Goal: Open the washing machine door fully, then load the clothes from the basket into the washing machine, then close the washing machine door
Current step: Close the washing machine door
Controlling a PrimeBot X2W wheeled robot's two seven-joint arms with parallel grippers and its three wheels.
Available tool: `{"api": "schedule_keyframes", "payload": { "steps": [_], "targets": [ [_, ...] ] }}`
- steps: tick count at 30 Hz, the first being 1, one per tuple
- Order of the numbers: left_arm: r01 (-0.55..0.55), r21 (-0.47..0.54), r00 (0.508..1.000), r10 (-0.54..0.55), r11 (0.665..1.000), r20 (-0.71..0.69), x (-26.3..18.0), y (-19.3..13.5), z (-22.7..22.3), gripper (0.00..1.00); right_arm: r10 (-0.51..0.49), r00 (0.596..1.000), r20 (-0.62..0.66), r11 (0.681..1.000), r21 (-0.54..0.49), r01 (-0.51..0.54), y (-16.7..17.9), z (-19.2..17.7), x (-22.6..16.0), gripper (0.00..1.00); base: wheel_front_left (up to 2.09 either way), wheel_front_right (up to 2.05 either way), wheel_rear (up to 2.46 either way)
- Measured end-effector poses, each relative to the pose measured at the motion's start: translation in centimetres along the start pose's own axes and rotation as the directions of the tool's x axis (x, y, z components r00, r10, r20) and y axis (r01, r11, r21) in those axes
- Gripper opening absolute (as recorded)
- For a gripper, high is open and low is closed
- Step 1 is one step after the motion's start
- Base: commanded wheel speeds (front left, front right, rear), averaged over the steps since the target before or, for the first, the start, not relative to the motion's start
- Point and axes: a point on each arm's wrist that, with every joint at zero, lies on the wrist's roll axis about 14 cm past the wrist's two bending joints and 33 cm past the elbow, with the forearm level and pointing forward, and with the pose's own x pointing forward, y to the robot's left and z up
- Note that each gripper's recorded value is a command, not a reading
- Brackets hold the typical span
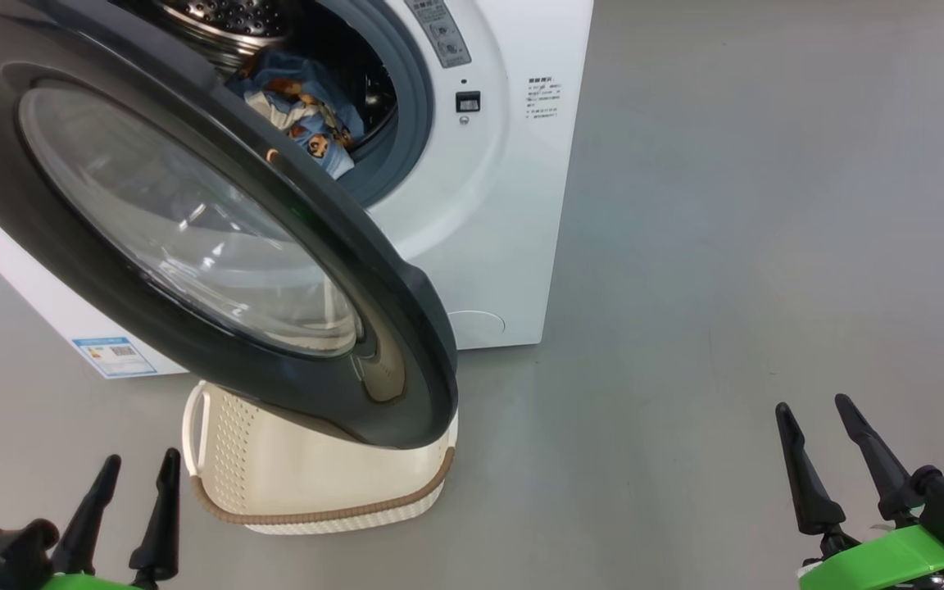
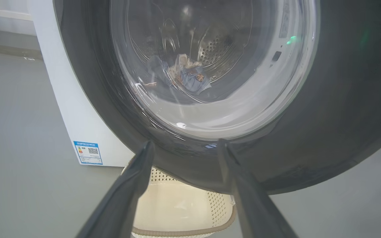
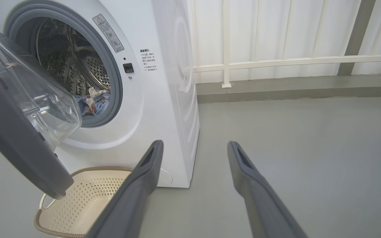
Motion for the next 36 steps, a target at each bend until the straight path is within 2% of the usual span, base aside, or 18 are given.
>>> {"api": "schedule_keyframes", "payload": {
  "steps": [11, 16, 32, 33, 34, 36],
  "targets": [
    [-0.029, 0.083, 0.998, 0.025, 0.996, 0.053, -0.27, -0.37, 0.7, 1.0, -0.01, 1.0, -0.005, 1.0, -0.001, 0.01, -0.31, -0.16, -0.07, 1.0, 0.0, 0.0, 0.0],
    [-0.07, 0.069, 0.995, 0.065, 0.995, 0.072, -0.25, 0.28, 0.9, 1.0, -0.014, 1.0, -0.009, 1.0, 0.005, 0.014, -0.29, -0.35, -0.06, 1.0, 0.0, 0.0, 0.0],
    [-0.076, 0.074, 0.995, 0.072, 0.994, 0.064, -0.23, 0.16, 0.45, 1.0, -0.015, 1.0, -0.019, 1.0, 0.015, 0.015, -0.08, -0.76, 0.1, 1.0, 0.0, 0.0, 0.0],
    [-0.077, 0.074, 0.995, 0.073, 0.994, 0.064, -0.27, 0.17, 0.47, 1.0, -0.013, 1.0, -0.019, 1.0, 0.016, 0.013, 0.0, -0.77, 0.13, 0.78, 0.0, 0.0, 0.0],
    [-0.079, 0.073, 0.995, 0.074, 0.994, 0.066, -0.32, 0.18, 0.5, 1.0, -0.01, 1.0, -0.019, 1.0, 0.018, 0.01, 0.15, -0.79, 0.16, 0.45, 0.0, 0.0, 0.0],
    [-0.082, 0.069, 0.995, 0.077, 0.994, 0.07, -0.41, 0.15, 0.57, 1.0, -0.004, 1.0, -0.02, 1.0, 0.027, 0.005, 0.53, -0.92, 0.24, 0.0, 0.0, 0.0, 0.0]
  ]
}}
